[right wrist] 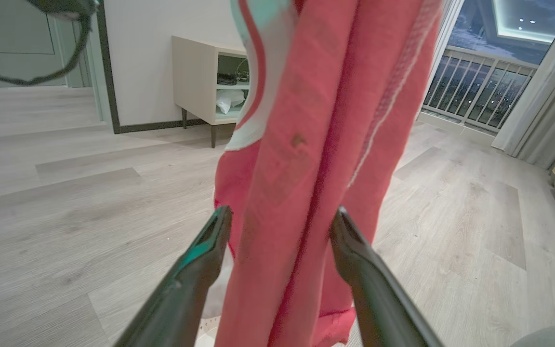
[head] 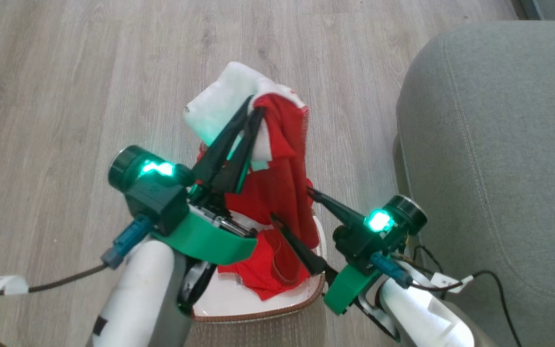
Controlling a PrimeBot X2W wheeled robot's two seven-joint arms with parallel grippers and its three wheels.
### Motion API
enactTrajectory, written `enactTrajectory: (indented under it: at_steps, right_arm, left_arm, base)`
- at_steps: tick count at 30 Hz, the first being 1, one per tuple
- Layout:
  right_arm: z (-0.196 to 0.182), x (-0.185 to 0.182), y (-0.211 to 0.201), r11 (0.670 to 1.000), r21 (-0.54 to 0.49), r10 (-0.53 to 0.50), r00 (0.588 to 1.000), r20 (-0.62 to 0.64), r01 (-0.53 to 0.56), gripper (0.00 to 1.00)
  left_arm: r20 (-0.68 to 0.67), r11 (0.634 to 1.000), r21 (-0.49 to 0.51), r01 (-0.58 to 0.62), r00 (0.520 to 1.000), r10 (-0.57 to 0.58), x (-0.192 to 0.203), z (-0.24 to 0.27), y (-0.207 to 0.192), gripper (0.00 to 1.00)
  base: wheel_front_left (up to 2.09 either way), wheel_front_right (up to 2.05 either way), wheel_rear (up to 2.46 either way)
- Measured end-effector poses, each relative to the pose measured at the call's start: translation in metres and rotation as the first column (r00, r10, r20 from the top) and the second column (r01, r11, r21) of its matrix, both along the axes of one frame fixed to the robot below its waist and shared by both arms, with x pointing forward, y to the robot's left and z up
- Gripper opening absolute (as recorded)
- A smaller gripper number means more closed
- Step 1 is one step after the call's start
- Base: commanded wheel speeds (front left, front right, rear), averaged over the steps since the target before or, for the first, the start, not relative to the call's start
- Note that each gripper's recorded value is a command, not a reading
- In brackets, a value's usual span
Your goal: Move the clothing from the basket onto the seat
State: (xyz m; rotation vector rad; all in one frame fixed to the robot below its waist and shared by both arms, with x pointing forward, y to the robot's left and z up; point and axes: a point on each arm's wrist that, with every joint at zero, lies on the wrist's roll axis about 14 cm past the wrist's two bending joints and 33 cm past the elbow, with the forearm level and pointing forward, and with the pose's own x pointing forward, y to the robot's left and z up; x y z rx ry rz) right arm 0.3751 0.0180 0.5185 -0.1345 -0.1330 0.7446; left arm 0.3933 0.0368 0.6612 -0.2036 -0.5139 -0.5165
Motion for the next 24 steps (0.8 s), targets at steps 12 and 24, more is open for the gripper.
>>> enactTrajectory:
  at_steps: [12,24]
  right_arm:
    - [-0.011,0.016,-0.010,0.998,-0.046,-0.054,0.998,-0.013,0.053,1.00]
    - [0.002,0.036,-0.024,0.990,0.074,-0.119,0.991,-0.060,0.123,0.00]
  left_arm:
    - [0.006,0.996,0.023,0.091,0.996,-0.091,-0.016,-0.001,-0.028,0.00]
    - [0.002,0.992,0.036,0.117,0.993,-0.117,-0.024,-0.004,-0.034,0.00]
  base:
    - [0.00,0.00,0.00]
    - [0.00,0.00,0.00]
